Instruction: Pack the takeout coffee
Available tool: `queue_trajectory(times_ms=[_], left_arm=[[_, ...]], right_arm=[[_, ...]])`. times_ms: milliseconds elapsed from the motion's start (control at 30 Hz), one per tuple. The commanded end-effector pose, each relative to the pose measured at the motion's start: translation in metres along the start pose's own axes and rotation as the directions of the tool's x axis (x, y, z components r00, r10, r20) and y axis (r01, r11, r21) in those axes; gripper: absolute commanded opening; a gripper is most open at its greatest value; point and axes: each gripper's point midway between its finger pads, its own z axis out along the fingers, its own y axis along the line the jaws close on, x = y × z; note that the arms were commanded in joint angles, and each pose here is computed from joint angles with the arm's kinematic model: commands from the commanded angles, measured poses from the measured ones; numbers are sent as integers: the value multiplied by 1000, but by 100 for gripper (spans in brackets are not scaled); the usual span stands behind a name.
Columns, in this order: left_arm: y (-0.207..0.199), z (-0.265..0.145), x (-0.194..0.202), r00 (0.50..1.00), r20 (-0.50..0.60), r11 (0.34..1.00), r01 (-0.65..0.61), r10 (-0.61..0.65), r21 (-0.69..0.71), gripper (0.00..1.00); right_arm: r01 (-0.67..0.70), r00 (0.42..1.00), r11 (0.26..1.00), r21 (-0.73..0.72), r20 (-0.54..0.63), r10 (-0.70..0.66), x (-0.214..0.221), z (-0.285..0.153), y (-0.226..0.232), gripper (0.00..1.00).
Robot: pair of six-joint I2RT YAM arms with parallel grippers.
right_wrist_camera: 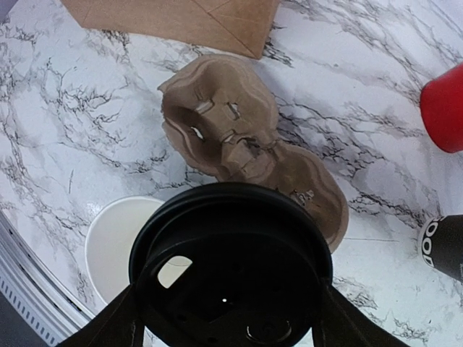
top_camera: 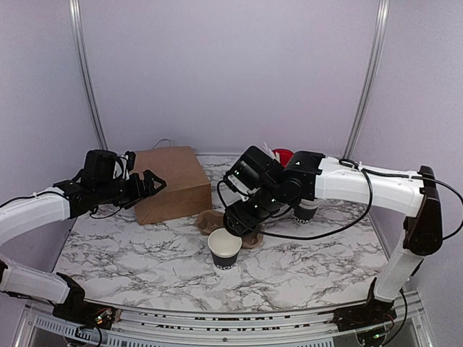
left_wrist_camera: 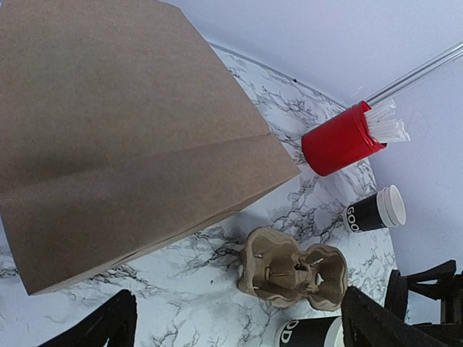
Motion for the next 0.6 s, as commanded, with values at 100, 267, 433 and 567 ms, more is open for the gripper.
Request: queue_trajectory(times_ms=[100,267,433,567], left_arm=[[-23,-5,39,995,-97,989,45,-31,144,99],[-30,0,69,985,-171,984,63,-34,165,99],[-34,3,84,979,-203,983,64,-28,174,99],[-35,5,91,976,-214,982,69,-31,175,99]], right_arm=[[115,993,991,-64,-34,-117,-4,2,32,75],[151,986,986,-75,-66,-156,1,7,41,75],[172,980,981,-91,-88,-180,4,11,49,75],[188,974,978,-94,-112,-198,9,14,53,75]])
